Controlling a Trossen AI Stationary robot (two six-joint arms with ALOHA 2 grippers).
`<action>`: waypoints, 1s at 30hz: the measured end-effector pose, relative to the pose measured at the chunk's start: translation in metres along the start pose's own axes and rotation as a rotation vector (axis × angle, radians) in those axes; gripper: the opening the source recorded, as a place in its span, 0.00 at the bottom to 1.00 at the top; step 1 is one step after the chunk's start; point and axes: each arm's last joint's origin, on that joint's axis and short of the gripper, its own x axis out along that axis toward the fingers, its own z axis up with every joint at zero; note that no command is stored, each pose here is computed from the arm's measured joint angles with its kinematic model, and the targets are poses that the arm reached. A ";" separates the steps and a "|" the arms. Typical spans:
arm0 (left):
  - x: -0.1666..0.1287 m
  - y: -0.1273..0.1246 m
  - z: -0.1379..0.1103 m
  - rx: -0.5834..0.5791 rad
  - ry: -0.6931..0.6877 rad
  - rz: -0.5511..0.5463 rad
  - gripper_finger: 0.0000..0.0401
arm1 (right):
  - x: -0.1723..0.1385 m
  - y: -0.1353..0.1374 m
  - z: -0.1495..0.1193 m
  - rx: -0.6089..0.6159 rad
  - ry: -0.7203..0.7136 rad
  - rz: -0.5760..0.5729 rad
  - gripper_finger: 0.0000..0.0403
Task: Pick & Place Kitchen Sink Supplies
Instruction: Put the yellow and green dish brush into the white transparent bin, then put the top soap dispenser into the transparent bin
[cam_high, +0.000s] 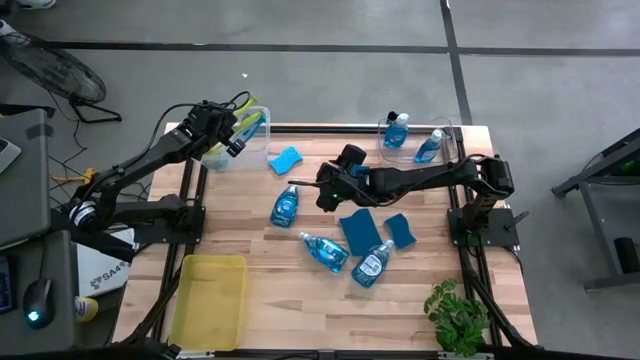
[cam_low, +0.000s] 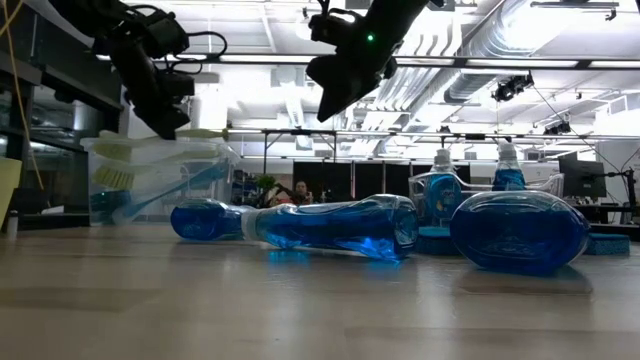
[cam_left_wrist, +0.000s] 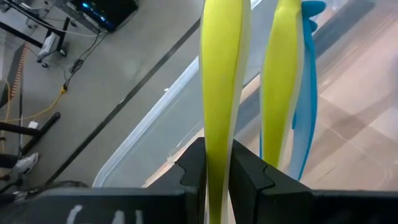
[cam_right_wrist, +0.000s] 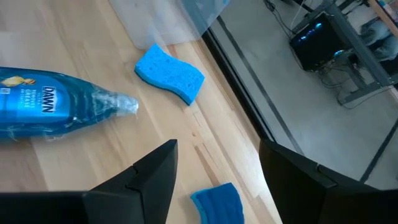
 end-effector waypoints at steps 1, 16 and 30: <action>0.000 0.000 0.000 -0.002 0.002 0.006 0.10 | 0.000 0.000 0.000 0.000 0.001 0.006 0.55; 0.023 -0.011 0.001 0.038 0.073 -0.037 0.10 | 0.000 0.000 0.000 -0.003 0.001 0.014 0.55; 0.021 -0.011 -0.001 0.051 0.103 -0.032 0.28 | 0.002 -0.002 0.000 -0.003 0.006 0.022 0.55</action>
